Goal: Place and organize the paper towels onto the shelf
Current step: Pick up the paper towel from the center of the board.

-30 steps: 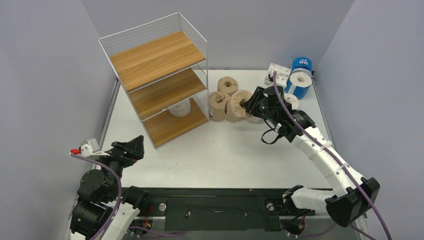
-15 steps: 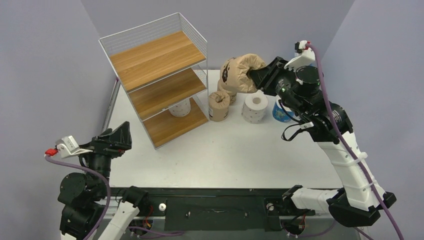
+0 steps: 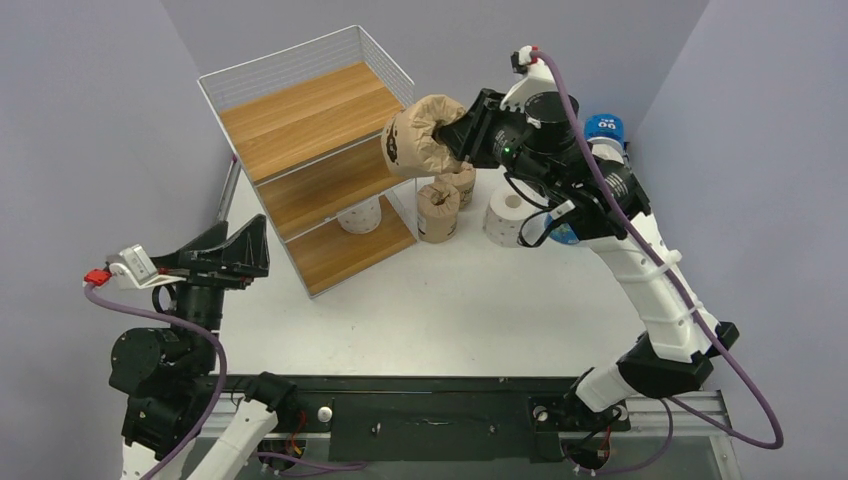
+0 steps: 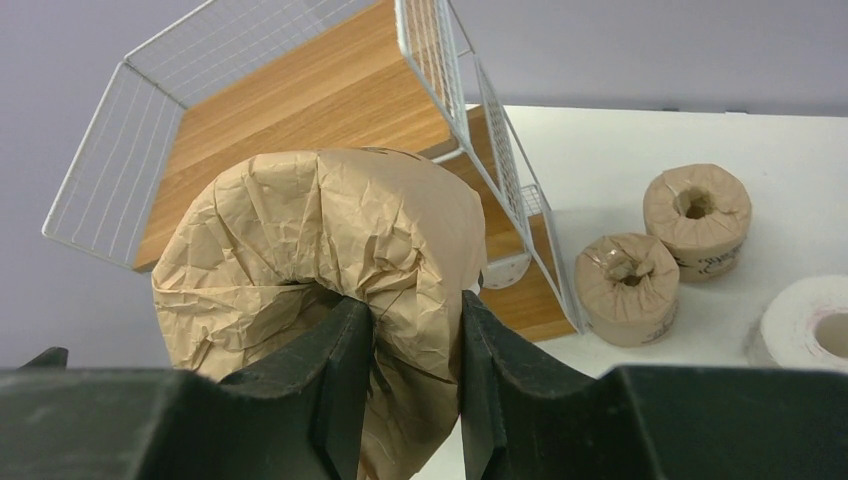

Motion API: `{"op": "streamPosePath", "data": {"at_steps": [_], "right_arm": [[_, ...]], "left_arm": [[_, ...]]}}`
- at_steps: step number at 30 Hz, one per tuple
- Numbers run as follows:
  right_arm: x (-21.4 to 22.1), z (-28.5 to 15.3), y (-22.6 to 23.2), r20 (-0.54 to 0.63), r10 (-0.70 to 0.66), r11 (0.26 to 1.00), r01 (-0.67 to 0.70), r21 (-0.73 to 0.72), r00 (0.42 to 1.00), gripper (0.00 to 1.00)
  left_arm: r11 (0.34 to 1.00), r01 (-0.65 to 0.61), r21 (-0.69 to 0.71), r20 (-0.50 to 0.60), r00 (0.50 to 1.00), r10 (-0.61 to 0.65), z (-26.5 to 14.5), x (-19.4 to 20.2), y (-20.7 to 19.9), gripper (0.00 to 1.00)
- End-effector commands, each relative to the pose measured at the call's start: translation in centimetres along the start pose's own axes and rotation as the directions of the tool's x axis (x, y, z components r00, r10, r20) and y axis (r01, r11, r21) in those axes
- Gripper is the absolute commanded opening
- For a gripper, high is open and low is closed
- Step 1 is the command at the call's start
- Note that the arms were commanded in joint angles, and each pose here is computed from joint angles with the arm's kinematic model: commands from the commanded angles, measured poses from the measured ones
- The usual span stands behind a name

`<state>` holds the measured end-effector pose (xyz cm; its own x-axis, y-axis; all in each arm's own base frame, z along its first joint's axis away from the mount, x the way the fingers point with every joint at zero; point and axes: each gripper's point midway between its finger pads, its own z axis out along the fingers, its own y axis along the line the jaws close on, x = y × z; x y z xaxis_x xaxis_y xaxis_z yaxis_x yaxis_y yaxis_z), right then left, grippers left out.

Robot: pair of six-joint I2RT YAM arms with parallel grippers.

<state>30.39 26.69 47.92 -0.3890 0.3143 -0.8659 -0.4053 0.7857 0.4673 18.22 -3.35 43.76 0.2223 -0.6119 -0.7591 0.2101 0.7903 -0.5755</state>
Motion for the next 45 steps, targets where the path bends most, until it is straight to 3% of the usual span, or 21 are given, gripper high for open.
{"op": "streamPosePath", "data": {"at_steps": [1, 5, 11, 21, 28, 33, 41, 45], "right_arm": [[-3.8, -0.4, 4.3, 0.095, 0.052, 0.988, -0.037, -0.151, 0.994, 0.29], [-4.0, 1.2, 5.3, 0.092, 0.064, 0.985, -0.048, -0.168, 0.994, 0.29], [-4.1, 3.2, 6.1, 0.096, 0.086, 0.981, -0.068, -0.18, 0.992, 0.3], [-4.7, 5.3, 8.7, 0.142, 0.162, 0.966, -0.128, -0.225, 0.976, 0.31], [-4.9, 6.2, 8.7, 0.159, 0.203, 0.963, -0.168, -0.21, 0.966, 0.32], [-4.5, 6.7, 8.7, 0.153, 0.214, 0.962, -0.181, -0.205, 0.965, 0.33], [-4.4, 7.0, 8.7, 0.147, 0.243, 0.956, -0.211, -0.204, 0.959, 0.33], [-4.3, 7.0, 8.7, 0.146, 0.243, 0.956, -0.212, -0.203, 0.959, 0.33]], "left_arm": [[0.984, -0.053, 0.17, 0.141, 0.99, 0.029, 0.3, -5.4, -4.8, 0.96], [0.966, -0.102, 0.239, 0.189, 0.98, 0.057, 1.0, -7.0, -6.9, 0.97], [0.888, -0.228, 0.4, 0.275, 0.954, 0.121, 1.9, -8.6, -11.4, 0.97], [0.722, -0.324, 0.612, 0.201, 0.946, 0.255, 5.4, -3.4, -15.9, 0.96], [0.709, -0.425, 0.563, 0.183, 0.901, 0.394, 7.7, 0.6, -13.4, 0.96], [0.72, -0.445, 0.532, 0.193, 0.892, 0.409, 8.7, 2.1, -12.2, 0.96], [0.6, -0.573, 0.558, 0.294, 0.813, 0.502, 9.3, 4.8, -13.4, 0.96], [0.578, -0.632, 0.517, 0.31, 0.767, 0.562, 10.1, 6.0, -13.6, 0.96]]}}
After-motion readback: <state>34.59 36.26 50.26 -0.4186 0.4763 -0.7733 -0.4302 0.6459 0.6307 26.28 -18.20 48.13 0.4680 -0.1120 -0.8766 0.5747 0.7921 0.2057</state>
